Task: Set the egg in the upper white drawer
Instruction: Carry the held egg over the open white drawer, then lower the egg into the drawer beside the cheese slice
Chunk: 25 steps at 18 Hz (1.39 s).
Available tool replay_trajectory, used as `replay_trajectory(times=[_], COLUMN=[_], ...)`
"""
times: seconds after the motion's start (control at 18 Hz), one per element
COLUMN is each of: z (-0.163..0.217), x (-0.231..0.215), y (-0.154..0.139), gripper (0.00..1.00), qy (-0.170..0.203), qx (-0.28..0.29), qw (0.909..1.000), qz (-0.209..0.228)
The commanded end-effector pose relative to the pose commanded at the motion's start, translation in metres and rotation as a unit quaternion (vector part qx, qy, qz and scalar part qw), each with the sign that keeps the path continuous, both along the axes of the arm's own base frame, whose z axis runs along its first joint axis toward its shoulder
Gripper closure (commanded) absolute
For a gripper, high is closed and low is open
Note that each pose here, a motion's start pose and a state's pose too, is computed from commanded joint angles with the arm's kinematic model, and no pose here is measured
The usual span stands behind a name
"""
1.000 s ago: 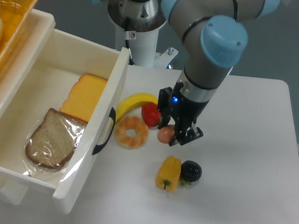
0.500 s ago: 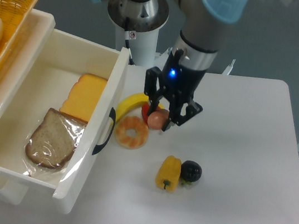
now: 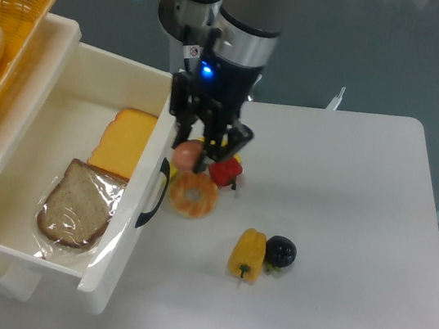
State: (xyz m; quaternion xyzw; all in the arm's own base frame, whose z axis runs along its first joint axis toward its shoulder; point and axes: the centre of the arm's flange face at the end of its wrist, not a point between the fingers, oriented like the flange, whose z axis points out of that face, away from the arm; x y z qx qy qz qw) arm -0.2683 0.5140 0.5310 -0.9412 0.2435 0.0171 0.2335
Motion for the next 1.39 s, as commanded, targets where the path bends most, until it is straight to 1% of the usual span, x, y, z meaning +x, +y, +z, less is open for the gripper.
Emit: replay_trajectory(times=[0.22,0.33,0.5,0.61,0.83,0.94,1.11,1.17,1.39], z=[-0.002,-0.004,-0.018,-0.025,-0.046,-0.054,-0.066,-0.074,-0.087], x=[0.028,0.043,0.068,0.077,0.088,0.093,0.097,0.100,0.106], y=[0.013,0.019,0.025,0.029,0.029,0.029,0.029,0.030,0.034], gripper=[0.83,0.83,0.83,0.83,0.83,0.83,0.83,0.83,0.83], qy=[0.005,0.015,0.037,0.053,0.051,0.053,0.068,0.065,0.058], qx=[-0.002,-0.009,-0.044,-0.062,-0.083,-0.093,-0.120,-0.126,-0.135], qw=[0.9994,0.9980,0.9949,0.9918,0.9866,0.9847,0.9795,0.9784,0.9764], qz=[-0.033,-0.061,-0.083,-0.099,-0.131,-0.138,-0.147,-0.150,-0.158])
